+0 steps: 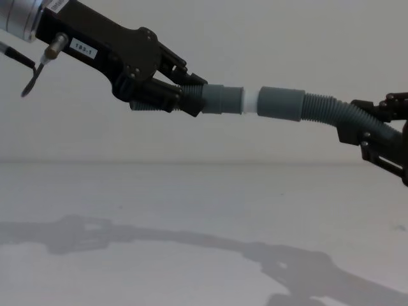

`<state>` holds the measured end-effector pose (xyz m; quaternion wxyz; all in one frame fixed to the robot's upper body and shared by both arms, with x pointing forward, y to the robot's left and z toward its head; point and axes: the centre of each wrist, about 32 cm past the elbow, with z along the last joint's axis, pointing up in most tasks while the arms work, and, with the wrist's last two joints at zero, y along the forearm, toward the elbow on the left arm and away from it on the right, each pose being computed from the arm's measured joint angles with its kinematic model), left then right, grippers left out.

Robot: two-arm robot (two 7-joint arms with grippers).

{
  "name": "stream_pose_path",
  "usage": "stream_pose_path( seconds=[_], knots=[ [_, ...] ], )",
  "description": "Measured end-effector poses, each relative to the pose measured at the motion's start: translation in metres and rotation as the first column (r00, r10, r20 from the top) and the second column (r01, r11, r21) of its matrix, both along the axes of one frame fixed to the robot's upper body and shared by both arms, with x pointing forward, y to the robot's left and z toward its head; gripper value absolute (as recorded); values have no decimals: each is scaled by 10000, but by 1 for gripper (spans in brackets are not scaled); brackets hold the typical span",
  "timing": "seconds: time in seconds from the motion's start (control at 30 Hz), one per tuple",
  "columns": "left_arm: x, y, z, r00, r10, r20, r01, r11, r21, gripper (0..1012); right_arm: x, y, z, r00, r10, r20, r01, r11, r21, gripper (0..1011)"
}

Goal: Use both hands to pick up one end of the pipe from the table, align the ends, and insert them.

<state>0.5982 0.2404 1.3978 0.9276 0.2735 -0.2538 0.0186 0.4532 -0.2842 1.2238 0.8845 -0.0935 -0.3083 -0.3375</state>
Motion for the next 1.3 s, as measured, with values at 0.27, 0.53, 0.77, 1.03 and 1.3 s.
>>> stream_pose_path(
  seconds=[0.27, 0.53, 0.77, 1.03, 1.3],
  knots=[
    [3, 1, -2, 9999, -134, -39, 134, 9999, -18, 305, 11, -6, 0, 9998, 209, 66, -210, 9998, 76, 256],
    [15, 4, -2, 9996, -261, -68, 261, 9997, -9, 305, 36, -18, 3, 9987, 484, 132, -486, 9987, 119, 256],
    [24, 5, -10, 9995, -318, -91, 318, 9995, -19, 305, 52, -24, 8, 9979, 628, 152, -630, 9979, 148, 256],
    [31, 3, -16, 9993, -354, -109, 353, 9994, -41, 305, 61, -25, 11, 9972, 731, 159, -734, 9972, 171, 256],
    [34, 0, -20, 9992, -378, -123, 378, 9993, -56, 305, 65, -25, 13, 9968, 783, 155, -785, 9968, 178, 256]
  ],
)
